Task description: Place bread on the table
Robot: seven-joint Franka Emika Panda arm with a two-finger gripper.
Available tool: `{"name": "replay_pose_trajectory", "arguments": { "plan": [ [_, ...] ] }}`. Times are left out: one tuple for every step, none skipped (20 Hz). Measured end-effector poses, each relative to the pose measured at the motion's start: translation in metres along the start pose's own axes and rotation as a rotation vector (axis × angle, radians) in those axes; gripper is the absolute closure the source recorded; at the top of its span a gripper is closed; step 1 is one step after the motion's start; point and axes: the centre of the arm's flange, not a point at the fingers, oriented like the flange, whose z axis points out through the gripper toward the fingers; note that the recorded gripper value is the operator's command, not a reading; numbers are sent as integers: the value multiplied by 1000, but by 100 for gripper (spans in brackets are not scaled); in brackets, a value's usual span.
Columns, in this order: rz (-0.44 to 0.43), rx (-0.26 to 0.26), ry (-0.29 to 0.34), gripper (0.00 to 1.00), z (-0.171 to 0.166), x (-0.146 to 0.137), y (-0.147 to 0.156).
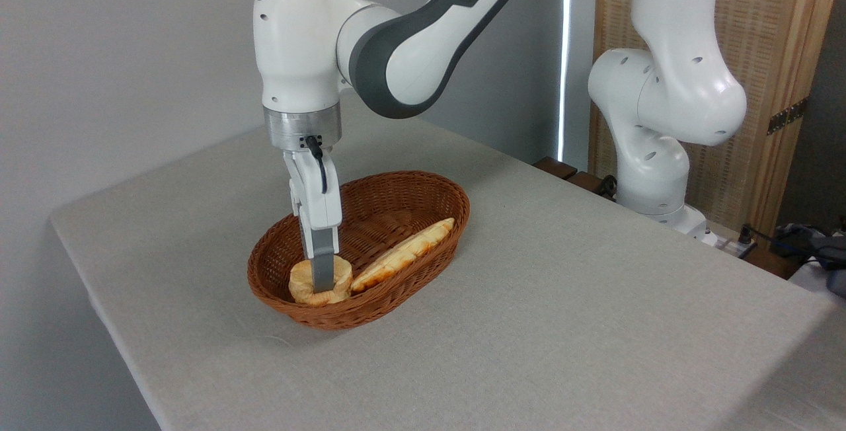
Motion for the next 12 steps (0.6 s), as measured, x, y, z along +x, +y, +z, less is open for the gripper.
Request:
{"name": "replay_pose_trajectory", "arguments": {
  "plan": [
    [0, 0, 0, 63, 0, 0, 0],
    [0, 0, 0, 65, 0, 0, 0],
    [0, 0, 0, 68, 0, 0, 0],
    [-3, -1, 3, 69, 0, 0, 0],
    [-8, -5, 9, 71, -1, 0, 0],
    [-14, -8, 15, 72, -2, 1, 0],
    [-19, -11, 21, 73, -3, 1, 0],
    [-25, -14, 29, 74, -4, 2, 0],
    [-34, -19, 40, 73, -5, 3, 0],
    [-43, -26, 49, 73, -8, 4, -1],
    [-48, -33, 54, 73, -11, 5, -2],
    [-50, -44, 50, 73, -17, 6, -3]
  ]
}}
